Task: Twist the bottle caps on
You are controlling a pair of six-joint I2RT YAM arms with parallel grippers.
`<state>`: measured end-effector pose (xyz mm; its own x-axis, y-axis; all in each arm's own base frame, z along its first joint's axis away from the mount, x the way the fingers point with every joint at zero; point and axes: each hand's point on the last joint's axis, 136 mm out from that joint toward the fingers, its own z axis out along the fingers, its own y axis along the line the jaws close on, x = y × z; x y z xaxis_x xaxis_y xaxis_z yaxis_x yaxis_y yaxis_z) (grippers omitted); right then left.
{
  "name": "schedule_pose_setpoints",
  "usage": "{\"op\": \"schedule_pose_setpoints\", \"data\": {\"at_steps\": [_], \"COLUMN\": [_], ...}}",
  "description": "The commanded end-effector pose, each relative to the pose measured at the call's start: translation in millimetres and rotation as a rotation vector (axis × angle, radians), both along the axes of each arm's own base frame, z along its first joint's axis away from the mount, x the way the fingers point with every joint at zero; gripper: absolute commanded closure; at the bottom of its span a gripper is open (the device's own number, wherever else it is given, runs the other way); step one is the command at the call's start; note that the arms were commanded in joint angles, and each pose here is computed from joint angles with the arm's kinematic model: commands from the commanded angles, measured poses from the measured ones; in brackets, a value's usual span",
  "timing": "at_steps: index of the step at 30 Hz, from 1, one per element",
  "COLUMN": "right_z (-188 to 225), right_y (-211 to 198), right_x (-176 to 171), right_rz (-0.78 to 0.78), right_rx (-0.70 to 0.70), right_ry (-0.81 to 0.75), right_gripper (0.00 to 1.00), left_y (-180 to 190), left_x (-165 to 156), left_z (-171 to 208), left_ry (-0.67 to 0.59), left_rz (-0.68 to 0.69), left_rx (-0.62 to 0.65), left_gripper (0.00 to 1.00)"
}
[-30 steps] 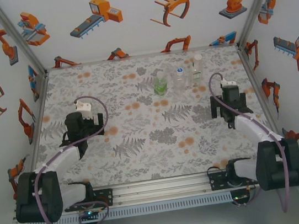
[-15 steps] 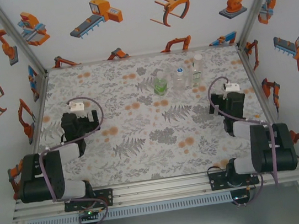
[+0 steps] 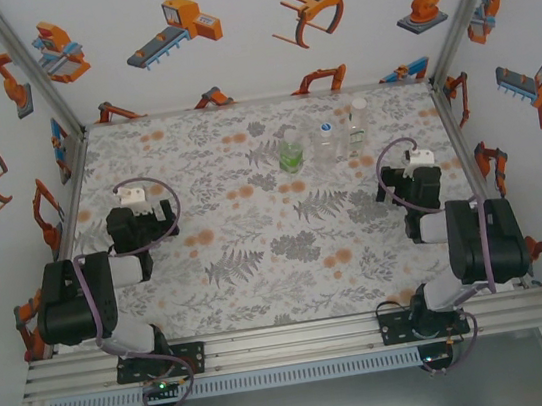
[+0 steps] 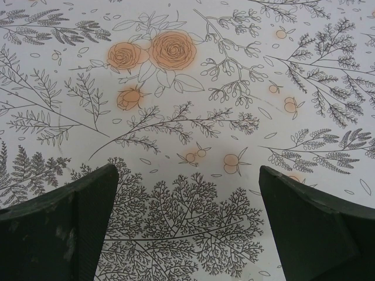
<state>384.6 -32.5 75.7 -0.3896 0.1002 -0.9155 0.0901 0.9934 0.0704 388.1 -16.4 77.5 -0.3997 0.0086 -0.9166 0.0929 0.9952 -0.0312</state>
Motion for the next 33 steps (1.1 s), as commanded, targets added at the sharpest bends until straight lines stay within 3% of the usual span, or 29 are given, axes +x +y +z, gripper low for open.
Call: {"op": "schedule_pose_setpoints", "data": {"at_steps": [1,33], "right_z": [13.6,13.1], "right_y": [0.6,12.3], "right_x": [5.9,8.9], "right_rz": [0.009,0.065], "right_rx": [0.008,-0.013], "right_ry": [-0.059,-0.043], "right_gripper": [0.01,0.01], "left_y": [8.5,9.5], "left_x": [9.7,9.5], "left_z": [11.4,11.8], "left_ry": [-0.027,-0.029], "left_rz": [0.053,0.073], "left_rx": [-0.022,0.002], "left_gripper": [0.03,0.03]}}
